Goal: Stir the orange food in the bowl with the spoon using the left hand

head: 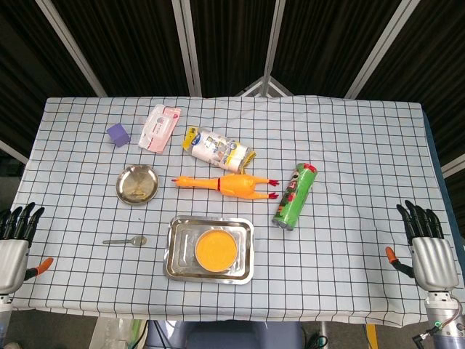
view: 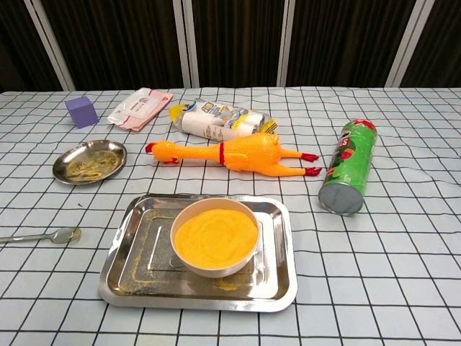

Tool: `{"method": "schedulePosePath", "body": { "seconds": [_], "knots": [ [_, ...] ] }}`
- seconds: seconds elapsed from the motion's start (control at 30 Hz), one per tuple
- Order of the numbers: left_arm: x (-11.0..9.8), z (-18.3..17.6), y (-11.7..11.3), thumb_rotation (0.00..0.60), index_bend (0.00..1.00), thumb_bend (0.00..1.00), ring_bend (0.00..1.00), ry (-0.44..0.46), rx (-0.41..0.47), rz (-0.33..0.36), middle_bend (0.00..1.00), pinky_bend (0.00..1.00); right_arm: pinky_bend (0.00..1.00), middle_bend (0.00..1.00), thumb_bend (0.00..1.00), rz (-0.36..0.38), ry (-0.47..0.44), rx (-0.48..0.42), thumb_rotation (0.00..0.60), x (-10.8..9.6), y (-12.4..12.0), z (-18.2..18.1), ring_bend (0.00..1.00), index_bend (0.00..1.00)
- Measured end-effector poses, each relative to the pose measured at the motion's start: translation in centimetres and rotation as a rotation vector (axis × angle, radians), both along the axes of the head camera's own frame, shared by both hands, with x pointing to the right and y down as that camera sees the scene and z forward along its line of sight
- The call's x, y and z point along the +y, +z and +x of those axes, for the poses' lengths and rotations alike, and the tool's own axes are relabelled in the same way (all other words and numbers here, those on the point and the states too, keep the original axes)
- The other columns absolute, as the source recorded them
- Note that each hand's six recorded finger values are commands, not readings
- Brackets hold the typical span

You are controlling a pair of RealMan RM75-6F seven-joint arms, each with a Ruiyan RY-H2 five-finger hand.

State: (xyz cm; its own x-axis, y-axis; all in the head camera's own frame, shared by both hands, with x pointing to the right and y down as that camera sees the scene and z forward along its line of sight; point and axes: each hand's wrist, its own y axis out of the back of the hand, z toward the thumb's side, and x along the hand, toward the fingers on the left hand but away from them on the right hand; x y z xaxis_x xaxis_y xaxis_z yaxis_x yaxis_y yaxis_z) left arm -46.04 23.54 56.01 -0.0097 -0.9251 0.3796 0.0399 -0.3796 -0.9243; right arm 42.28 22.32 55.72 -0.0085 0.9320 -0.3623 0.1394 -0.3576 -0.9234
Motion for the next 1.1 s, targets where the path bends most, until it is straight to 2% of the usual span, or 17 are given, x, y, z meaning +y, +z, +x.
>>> {"method": "schedulePosePath", "body": {
  "seconds": [0.33, 0.6, 0.7, 0.77, 0.83, 0.87, 0.9, 0.93, 1.03, 1.1],
  "knots": [
    [0.1, -0.1, -0.1, 0.600, 0.00, 0.04, 0.00, 0.000, -0.002, 0.000, 0.00, 0.04, 0.00, 0.00, 0.37, -0.029, -0.001, -0.021, 0.600, 0.2, 0.2, -0.1, 0.00, 0.00],
    [0.2, 0.0, 0.4, 0.600, 0.00, 0.04, 0.00, 0.000, -0.009, -0.027, 0.00, 0.04, 0.00, 0.00, 0.37, -0.048, -0.004, -0.027, 0.600, 0.3, 0.4, -0.2, 0.00, 0.00],
    [0.1, 0.1, 0.8, 0.600, 0.00, 0.04, 0.05, -0.003, -0.017, -0.050, 0.03, 0.10, 0.00, 0.00, 0.37, -0.054, -0.001, -0.030, 0.600, 0.4, 0.5, -0.2, 0.00, 0.00],
    [0.0, 0.3, 1.0, 0.600, 0.00, 0.06, 0.15, -0.005, -0.020, -0.059, 0.13, 0.20, 0.00, 0.00, 0.37, -0.055, 0.000, -0.032, 0.600, 0.4, 0.4, -0.2, 0.00, 0.00],
    [-0.2, 0.4, 1.2, 0.600, 0.03, 0.11, 0.39, -0.009, -0.024, -0.066, 0.39, 0.42, 0.00, 0.00, 0.37, -0.054, 0.000, -0.035, 0.600, 0.4, 0.4, -0.2, 0.00, 0.00],
    [-0.3, 0.5, 1.4, 0.600, 0.06, 0.12, 0.48, -0.010, -0.027, -0.069, 0.49, 0.50, 0.00, 0.00, 0.37, -0.054, 0.000, -0.036, 0.600, 0.4, 0.4, -0.2, 0.00, 0.00],
    [-0.4, 0.5, 1.5, 0.600, 0.11, 0.14, 0.61, -0.012, -0.030, -0.073, 0.61, 0.61, 0.00, 0.00, 0.37, -0.055, 0.001, -0.038, 0.600, 0.4, 0.4, -0.2, 0.00, 0.00],
    [-0.5, 0.7, 1.8, 0.600, 0.16, 0.16, 0.69, -0.015, -0.035, -0.081, 0.70, 0.70, 0.00, 0.00, 0.37, -0.056, 0.001, -0.039, 0.600, 0.4, 0.4, -0.2, 0.00, 0.00],
    [-0.7, 0.9, 3.0, 0.600, 0.26, 0.23, 0.83, -0.029, -0.038, -0.119, 0.86, 0.82, 0.00, 0.00, 0.37, -0.060, -0.001, -0.043, 0.600, 0.5, 0.4, -0.3, 0.00, 0.00],
    [-0.7, 1.1, 3.9, 0.600, 0.33, 0.28, 0.88, -0.038, -0.041, -0.152, 0.93, 0.87, 0.00, 0.00, 0.37, -0.064, -0.003, -0.045, 0.600, 0.6, 0.4, -0.4, 0.00, 0.00]
  ]
}}
